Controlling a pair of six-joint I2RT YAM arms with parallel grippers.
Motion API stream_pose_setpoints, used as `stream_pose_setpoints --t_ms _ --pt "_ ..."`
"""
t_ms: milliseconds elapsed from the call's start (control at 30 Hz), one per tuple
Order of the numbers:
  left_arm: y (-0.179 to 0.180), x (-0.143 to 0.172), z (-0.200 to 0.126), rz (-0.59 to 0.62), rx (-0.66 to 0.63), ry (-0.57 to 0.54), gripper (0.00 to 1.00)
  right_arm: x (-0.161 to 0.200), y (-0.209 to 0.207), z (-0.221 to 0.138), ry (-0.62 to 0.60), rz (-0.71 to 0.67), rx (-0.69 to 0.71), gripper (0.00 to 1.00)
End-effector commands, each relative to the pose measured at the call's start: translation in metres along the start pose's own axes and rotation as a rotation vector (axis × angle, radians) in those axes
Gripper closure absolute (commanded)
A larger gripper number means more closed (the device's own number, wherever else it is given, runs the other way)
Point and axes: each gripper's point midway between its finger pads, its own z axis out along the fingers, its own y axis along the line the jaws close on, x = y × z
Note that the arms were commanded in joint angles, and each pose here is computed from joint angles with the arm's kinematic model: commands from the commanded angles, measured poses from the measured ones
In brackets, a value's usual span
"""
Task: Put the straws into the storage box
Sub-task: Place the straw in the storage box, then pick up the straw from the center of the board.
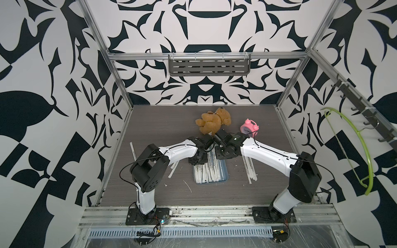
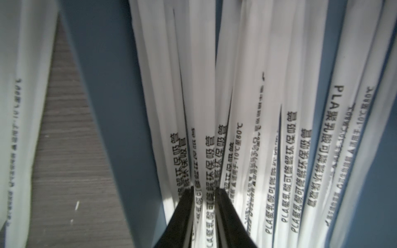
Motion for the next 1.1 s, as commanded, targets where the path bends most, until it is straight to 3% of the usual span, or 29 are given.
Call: stream_pose_setpoints --t_ms 0,100,167,300,533,667,833,933,1067 --pt "0.004 -0.006 -0.027 0.004 0.016 -0.042 0.76 -0.006 0.001 -0.012 -0.034 0.003 -0.013 0.73" --pt "0.013 -0.015 -0.056 -0.006 0.016 -0.098 0.72 -0.008 0.002 -0.014 -0.040 0.005 -0.019 0.73" --pt "0.029 -0.021 -0.076 -0.021 -0.009 -0.155 0.63 -0.009 0.001 -0.014 -0.041 0.005 -0.020 0.73" --pt "0.096 -0.029 -0.101 -0.102 -0.079 -0.242 0.44 -0.011 -0.001 -0.014 -0.047 0.006 -0.019 0.73" --pt "0.243 -0.036 -0.113 -0.421 -0.179 -0.329 0.42 -0.011 0.006 -0.012 -0.031 -0.025 -0.057 0.73" --pt "0.299 -0.024 -0.105 -0.515 -0.264 -0.268 0.39 -0.005 0.012 -0.004 0.003 -0.062 -0.082 0.70" --pt "0.345 -0.012 -0.087 -0.621 -0.242 -0.172 0.35 0.002 0.017 0.002 0.023 -0.098 -0.118 0.68" --pt "0.359 -0.010 -0.080 -0.662 -0.203 -0.123 0.34 0.000 0.012 0.000 0.020 -0.113 -0.116 0.68" --pt "0.368 -0.014 -0.067 -0.624 -0.216 -0.059 0.34 -0.005 0.005 -0.002 0.021 -0.113 -0.135 0.68"
